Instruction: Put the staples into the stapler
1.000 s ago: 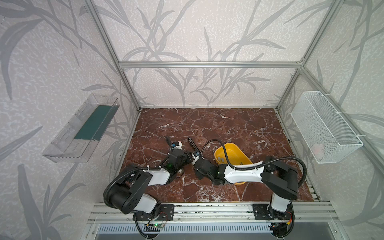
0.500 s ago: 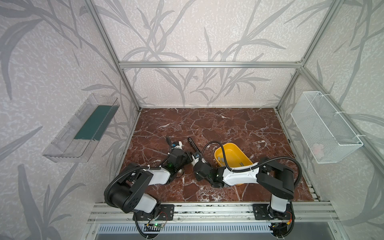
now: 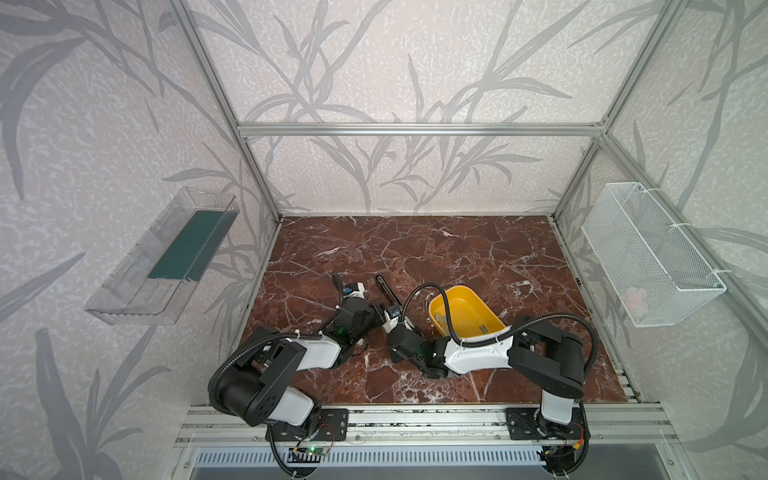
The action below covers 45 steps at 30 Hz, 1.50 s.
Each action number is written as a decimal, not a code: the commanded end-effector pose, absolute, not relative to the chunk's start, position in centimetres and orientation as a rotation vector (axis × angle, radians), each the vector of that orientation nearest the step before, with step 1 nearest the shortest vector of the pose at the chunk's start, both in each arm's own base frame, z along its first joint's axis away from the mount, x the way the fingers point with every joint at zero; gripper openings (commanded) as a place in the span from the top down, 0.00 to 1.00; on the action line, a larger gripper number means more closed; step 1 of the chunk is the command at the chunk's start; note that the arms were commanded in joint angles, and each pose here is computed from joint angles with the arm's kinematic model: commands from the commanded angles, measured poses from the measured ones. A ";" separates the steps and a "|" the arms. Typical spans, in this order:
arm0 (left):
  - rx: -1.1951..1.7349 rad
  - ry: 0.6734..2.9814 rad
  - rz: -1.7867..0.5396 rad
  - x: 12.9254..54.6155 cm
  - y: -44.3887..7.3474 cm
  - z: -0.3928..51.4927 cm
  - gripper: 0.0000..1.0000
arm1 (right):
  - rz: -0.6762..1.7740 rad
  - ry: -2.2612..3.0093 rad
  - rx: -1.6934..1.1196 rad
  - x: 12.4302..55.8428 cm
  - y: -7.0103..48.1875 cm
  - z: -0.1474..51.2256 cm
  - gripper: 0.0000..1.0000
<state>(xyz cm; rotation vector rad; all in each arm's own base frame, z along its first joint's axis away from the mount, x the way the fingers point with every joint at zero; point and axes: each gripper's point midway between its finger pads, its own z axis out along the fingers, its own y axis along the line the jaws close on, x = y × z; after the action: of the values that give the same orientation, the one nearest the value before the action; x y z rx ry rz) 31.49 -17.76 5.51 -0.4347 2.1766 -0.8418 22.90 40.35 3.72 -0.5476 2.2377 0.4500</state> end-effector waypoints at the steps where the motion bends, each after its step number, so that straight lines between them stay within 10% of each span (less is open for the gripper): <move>1: -0.431 2.144 -0.866 32.2 -18.2 6.6 0.94 | 0.360 2.404 -0.626 20.6 37.9 -2.5 0.77; 32: -0.421 2.053 -0.710 32.6 -14.5 10.4 0.89 | 0.396 2.205 -0.663 22.6 40.3 7.5 0.52; 45: -0.533 1.943 -0.536 32.3 -7.8 14.0 0.75 | 0.338 2.292 -0.652 22.8 41.1 2.8 0.50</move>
<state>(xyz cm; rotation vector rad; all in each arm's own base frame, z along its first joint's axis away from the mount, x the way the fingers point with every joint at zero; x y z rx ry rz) 32.34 -8.83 13.00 -0.5453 1.9538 -0.6138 22.54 40.55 3.40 -0.6712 2.2765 0.3560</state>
